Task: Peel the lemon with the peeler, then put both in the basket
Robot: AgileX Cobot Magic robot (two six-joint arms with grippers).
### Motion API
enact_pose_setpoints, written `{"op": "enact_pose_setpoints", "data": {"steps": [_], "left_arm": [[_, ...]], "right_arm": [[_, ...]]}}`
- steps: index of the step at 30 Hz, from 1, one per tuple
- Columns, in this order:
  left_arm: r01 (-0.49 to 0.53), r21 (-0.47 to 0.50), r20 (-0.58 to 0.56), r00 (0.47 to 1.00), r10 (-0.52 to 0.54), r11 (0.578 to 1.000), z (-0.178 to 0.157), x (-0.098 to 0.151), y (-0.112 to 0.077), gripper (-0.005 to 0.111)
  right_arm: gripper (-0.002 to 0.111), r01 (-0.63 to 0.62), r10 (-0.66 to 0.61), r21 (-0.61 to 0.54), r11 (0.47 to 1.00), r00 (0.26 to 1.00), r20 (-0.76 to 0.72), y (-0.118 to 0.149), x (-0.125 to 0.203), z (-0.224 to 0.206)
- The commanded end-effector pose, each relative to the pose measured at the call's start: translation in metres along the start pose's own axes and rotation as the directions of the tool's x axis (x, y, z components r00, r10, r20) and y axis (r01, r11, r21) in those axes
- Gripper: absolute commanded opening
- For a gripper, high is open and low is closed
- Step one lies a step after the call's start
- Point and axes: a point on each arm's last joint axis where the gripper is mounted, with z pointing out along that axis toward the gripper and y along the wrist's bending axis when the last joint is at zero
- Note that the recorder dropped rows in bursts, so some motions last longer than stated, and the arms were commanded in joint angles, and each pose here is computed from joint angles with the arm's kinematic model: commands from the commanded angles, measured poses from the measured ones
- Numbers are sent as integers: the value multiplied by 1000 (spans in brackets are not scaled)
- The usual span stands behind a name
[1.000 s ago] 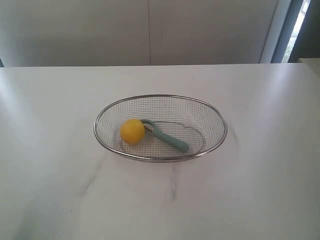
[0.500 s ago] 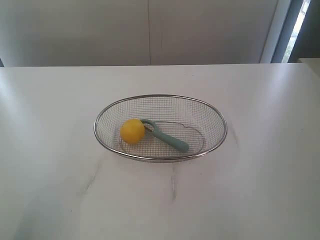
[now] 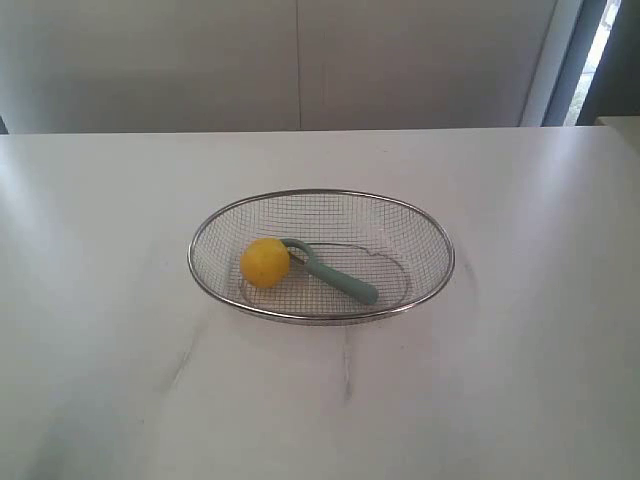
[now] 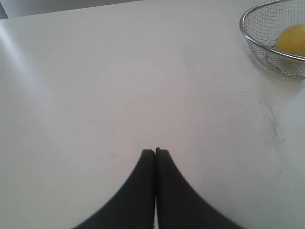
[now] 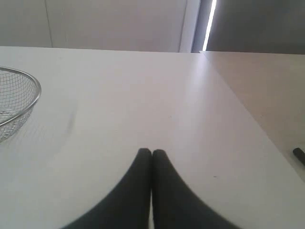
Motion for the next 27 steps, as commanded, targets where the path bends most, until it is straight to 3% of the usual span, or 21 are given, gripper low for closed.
{"op": "enact_pose_setpoints", "data": {"steps": [1,8,27], "left_arm": [[4,11,-1,1000,-4,1000,0,1,-1,0],[4,11,-1,1000,-4,1000,0,1,-1,0],[4,11,-1,1000,-4,1000,0,1,-1,0]], "right_arm": [[0,8,-8,-4,1000,1000,9,0,1,0],[0,25,-24,-80,996,1000,13,4,1,0],[0,26,-25,-85,996,1000,11,5,1,0]]}}
